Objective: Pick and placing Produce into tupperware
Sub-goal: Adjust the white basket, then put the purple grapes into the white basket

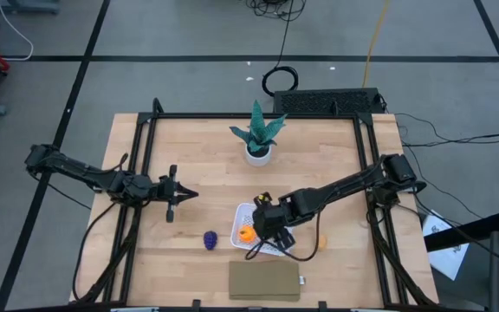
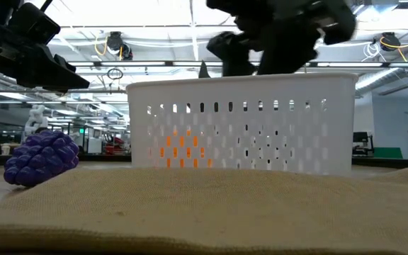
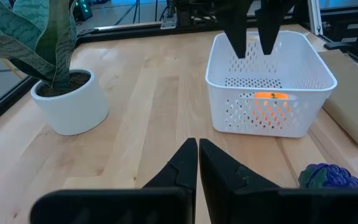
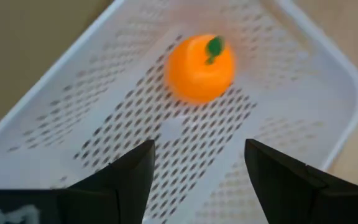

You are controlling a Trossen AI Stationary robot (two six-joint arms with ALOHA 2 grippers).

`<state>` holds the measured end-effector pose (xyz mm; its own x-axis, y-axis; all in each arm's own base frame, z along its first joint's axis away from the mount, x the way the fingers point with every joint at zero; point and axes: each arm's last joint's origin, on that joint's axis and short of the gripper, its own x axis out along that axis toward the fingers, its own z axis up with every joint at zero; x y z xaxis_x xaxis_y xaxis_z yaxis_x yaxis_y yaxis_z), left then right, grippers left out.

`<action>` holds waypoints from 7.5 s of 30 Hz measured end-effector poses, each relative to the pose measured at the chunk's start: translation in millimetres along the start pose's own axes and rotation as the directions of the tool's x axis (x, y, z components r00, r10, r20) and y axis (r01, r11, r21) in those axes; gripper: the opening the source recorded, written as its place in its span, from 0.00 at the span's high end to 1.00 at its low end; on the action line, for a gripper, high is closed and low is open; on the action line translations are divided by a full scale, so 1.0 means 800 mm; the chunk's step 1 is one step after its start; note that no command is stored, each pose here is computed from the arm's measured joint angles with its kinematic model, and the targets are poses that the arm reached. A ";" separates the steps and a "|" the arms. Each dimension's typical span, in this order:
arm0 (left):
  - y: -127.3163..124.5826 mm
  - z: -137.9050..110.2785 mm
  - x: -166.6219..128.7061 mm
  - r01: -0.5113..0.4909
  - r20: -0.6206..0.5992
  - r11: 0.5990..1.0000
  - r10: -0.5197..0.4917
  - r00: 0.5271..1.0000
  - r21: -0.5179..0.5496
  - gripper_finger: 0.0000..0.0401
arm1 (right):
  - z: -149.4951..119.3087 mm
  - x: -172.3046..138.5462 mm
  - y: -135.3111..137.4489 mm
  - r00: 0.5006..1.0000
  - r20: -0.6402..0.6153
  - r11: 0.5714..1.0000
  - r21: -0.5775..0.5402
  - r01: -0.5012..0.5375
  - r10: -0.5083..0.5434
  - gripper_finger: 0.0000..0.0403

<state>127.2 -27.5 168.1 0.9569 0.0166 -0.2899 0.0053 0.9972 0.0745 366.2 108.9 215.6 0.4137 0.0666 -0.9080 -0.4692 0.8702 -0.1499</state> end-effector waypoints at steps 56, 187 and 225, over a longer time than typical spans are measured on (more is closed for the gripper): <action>0.000 0.000 0.000 0.000 0.001 1.000 0.000 1.000 -0.022 0.95 | -0.045 0.007 -0.001 0.985 -0.169 0.999 0.028 0.020 -0.015 0.84; -0.082 0.068 0.004 0.050 0.010 0.999 -0.050 0.999 0.023 0.95 | -0.337 -0.103 0.041 0.477 0.723 0.864 0.454 0.216 -0.500 1.00; -0.080 0.131 0.086 0.164 -0.505 0.986 -0.156 0.849 -0.028 0.95 | -0.337 -0.103 0.041 0.480 0.721 0.862 0.468 0.194 -0.499 1.00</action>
<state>222.8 -98.1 243.5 0.6645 -0.1047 -0.7399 0.1544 0.9880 -0.0011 106.5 0.4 179.9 0.9956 -0.0502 -0.0791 0.0403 0.9917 -0.1225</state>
